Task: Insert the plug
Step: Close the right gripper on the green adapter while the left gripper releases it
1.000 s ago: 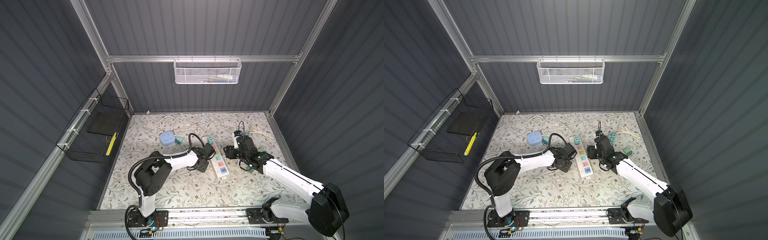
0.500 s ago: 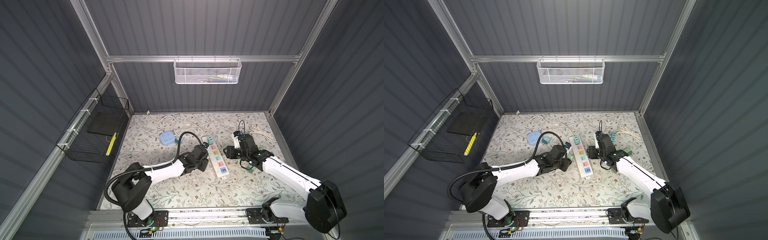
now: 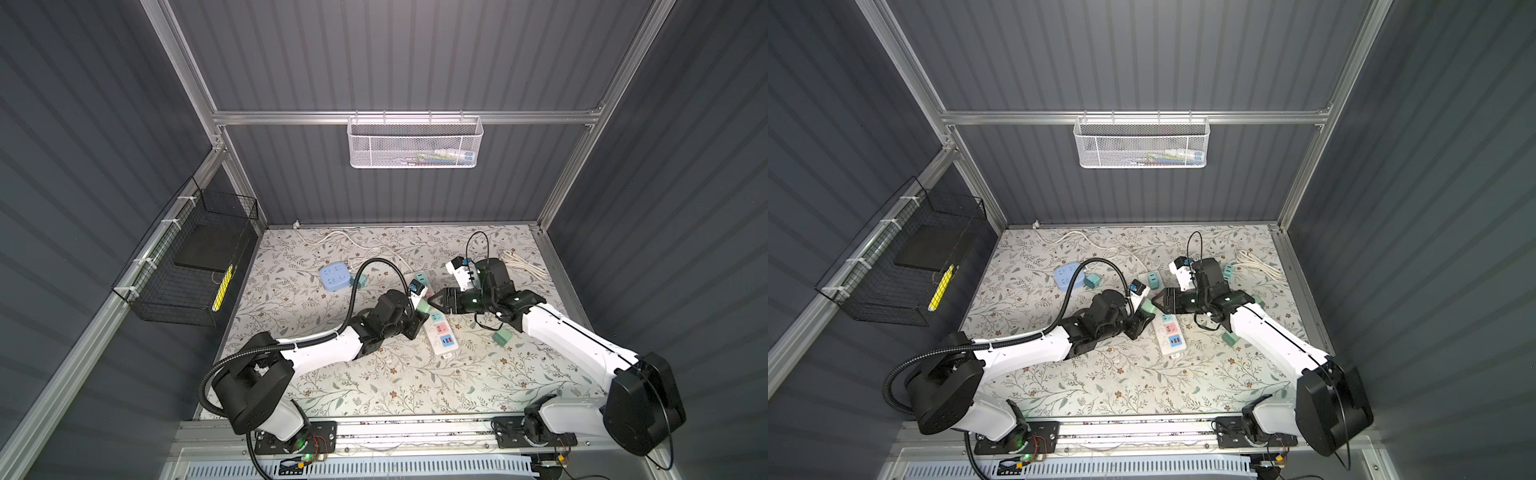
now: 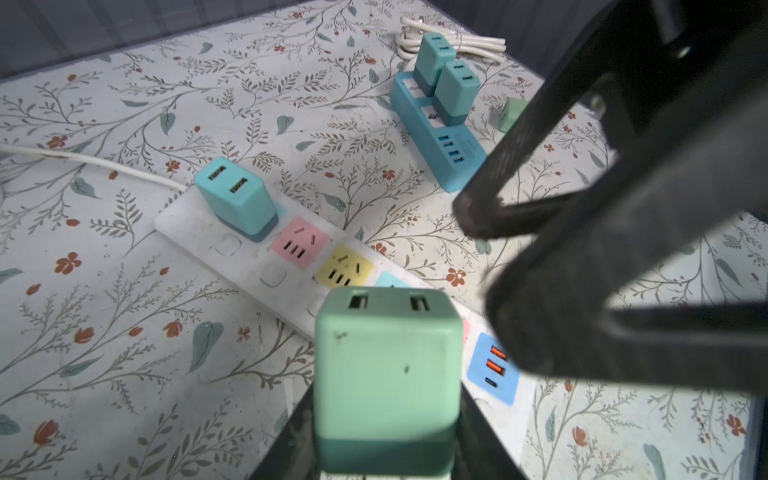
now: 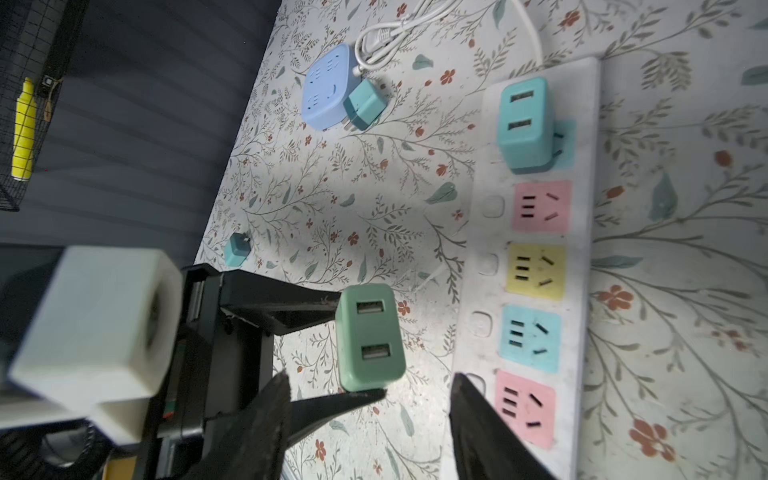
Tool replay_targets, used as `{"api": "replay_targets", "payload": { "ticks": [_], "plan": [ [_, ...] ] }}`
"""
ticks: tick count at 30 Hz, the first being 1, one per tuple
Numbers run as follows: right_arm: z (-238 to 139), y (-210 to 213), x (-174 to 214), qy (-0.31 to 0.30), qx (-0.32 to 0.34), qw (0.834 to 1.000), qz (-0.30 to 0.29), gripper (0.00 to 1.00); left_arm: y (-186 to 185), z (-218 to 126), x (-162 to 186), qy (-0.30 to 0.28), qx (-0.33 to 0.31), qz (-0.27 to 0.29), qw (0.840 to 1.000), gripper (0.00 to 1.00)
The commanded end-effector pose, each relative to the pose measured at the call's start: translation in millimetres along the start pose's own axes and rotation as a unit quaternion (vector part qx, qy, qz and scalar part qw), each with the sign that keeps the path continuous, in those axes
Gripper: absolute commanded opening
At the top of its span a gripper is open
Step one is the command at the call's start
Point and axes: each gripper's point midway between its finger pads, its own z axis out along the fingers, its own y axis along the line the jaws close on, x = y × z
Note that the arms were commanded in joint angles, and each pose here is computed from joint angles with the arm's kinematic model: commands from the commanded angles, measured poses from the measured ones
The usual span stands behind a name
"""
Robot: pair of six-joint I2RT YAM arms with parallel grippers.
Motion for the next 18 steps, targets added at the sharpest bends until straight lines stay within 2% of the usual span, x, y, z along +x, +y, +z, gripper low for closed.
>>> {"api": "replay_targets", "payload": {
  "ticks": [1, 7, 16, 18],
  "plan": [
    [4, 13, -2, 0.01, -0.043, 0.999, 0.005, 0.58, -6, -11, -34, -0.048, 0.007, 0.018, 0.999, 0.23],
    [13, 16, -2, 0.016, -0.069, 0.997, 0.019, 0.53, -8, -12, -38, -0.048, 0.012, 0.013, 0.999, 0.23],
    [21, 21, -6, 0.016, -0.099, 0.994, 0.036, 0.28, -8, -14, -39, -0.05, 0.011, 0.009, 0.999, 0.23],
    [20, 23, -7, 0.01, -0.104, 0.994, 0.033, 0.25, -7, -13, -36, -0.047, 0.011, 0.0, 0.999, 0.28]
  ]
}}
